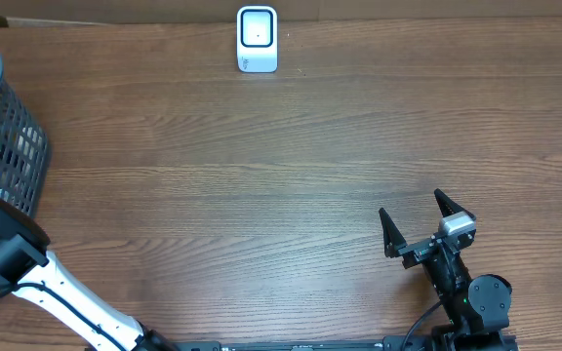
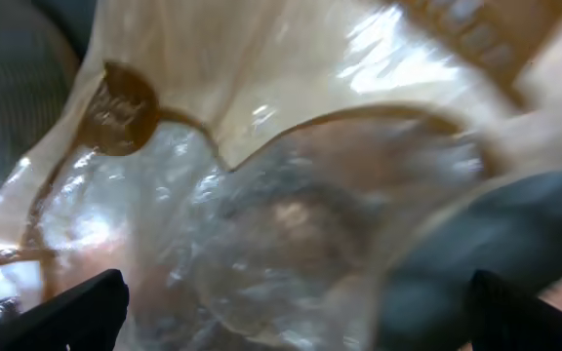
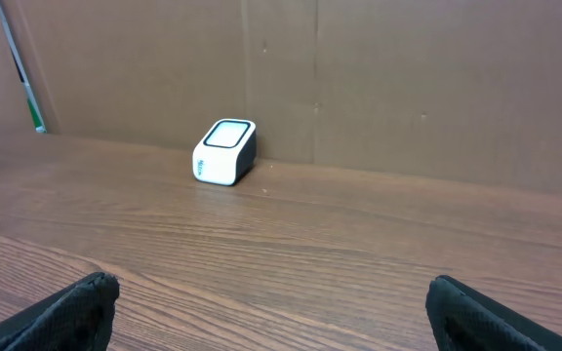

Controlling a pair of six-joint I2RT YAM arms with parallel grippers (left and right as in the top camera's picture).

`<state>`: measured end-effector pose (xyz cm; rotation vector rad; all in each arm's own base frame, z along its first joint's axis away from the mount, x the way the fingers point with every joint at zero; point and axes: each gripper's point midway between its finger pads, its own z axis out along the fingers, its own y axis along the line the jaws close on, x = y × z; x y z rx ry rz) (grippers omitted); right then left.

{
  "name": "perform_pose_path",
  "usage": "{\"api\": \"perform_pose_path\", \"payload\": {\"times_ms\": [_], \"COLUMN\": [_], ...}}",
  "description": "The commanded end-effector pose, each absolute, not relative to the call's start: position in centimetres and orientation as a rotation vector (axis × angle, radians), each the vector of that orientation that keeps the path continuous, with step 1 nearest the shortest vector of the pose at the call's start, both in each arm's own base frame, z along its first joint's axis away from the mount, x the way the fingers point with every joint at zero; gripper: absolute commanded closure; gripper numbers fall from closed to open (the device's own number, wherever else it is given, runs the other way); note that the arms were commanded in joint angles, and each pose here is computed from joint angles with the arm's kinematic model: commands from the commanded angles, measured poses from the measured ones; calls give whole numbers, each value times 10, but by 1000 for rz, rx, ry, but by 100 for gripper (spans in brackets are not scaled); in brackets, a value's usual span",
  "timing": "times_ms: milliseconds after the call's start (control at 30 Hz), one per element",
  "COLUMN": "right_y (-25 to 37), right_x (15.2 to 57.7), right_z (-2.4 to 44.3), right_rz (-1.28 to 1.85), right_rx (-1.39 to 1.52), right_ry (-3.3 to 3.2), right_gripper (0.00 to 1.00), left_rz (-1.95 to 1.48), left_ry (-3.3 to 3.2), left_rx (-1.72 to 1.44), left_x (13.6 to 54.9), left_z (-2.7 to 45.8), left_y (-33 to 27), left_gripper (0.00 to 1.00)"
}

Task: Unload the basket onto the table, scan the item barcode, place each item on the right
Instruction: 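Grasp the clear-and-tan snack bag in the basket with the left gripper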

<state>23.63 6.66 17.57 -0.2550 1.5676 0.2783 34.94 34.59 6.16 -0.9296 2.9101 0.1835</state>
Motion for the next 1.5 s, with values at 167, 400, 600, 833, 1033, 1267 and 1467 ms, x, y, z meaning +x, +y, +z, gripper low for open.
{"api": "perform_pose_path", "payload": {"times_ms": [167,400,600,833,1033,1267,1467], "right_y": [66,66,66,66,66,66,66], "right_x": [236,236,236,236,236,236,236], "right_z": [174,174,174,174,174,174,174], "right_rz": [277,277,276,276,276,276,276], "right_rx": [-250,-250,-251,-251,-251,-251,-251], "right_ry": [1562,1562,1562,1562,1562,1562,1562], "right_gripper": [0,0,0,0,0,0,0], "left_rz": [239,254,261,298,156,-129,-330], "left_ry": [3075,3055,3033,2883,2683,2418,2220], "left_rx": [-920,-917,-936,-1099,-1097,-990,-776], "left_x": [319,323,326,341,376,414,426], "left_z": [16,17,22,57,130,226,314], "left_y": [343,347,349,362,359,329,286], "left_gripper": [15,63,70,94,96,96,96]}}
